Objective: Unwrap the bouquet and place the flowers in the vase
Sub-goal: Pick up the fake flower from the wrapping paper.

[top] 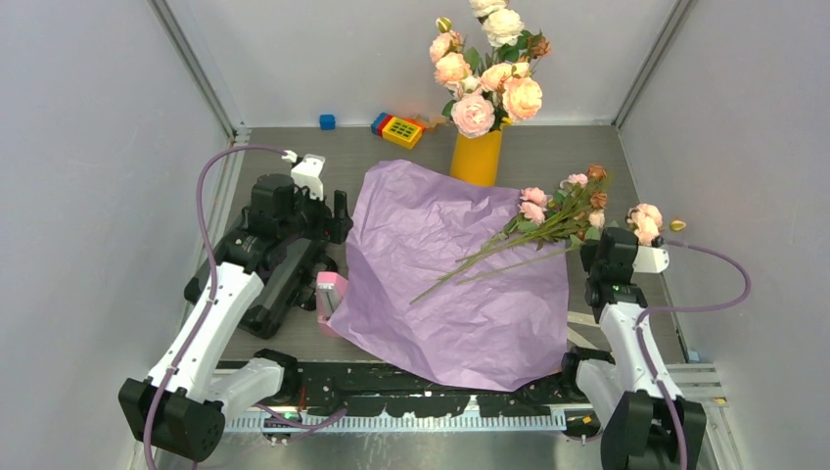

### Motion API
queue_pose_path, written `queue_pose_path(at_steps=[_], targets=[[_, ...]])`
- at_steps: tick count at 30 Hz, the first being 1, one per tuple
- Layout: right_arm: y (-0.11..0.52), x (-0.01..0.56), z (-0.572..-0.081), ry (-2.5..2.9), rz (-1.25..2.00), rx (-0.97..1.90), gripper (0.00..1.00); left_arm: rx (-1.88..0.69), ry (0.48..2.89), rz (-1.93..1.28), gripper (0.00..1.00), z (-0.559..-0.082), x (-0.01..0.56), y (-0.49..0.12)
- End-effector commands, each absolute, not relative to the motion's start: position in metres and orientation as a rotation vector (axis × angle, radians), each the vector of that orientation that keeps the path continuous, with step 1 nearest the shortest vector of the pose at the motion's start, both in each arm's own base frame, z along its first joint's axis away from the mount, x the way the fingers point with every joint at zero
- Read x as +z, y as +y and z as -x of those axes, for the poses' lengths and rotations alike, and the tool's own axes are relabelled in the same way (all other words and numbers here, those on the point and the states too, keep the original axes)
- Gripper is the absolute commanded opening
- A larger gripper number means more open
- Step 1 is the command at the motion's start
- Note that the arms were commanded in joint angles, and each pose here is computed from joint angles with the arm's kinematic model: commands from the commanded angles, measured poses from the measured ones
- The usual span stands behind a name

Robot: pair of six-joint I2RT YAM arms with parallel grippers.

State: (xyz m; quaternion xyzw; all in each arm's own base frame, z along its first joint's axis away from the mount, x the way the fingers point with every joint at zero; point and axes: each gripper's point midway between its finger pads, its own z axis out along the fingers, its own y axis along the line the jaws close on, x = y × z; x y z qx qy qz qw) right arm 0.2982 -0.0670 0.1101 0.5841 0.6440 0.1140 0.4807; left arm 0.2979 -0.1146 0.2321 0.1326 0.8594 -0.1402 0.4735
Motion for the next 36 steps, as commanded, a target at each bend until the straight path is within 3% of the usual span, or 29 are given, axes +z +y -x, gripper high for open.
queue_pose_path(at_steps=[1,10,27,36], targets=[[-0.083,0.151,-0.285,1.507,-1.35,0.183,0.0,-0.349,2.04,-0.317,0.88,-0.299,0.248,-0.116],[-0.09,0.264,-0.274,1.344,-1.088,0.148,0.0,-0.349,2.037,-0.317,0.88,-0.299,0.249,-0.116],[-0.063,0.476,-0.303,0.947,-0.574,0.3,0.0,-0.333,2.04,-0.314,0.87,-0.3,0.248,-0.114],[-0.061,0.541,-0.323,0.792,-0.494,0.328,0.0,-0.325,2.044,-0.314,0.88,-0.301,0.246,-0.113]])
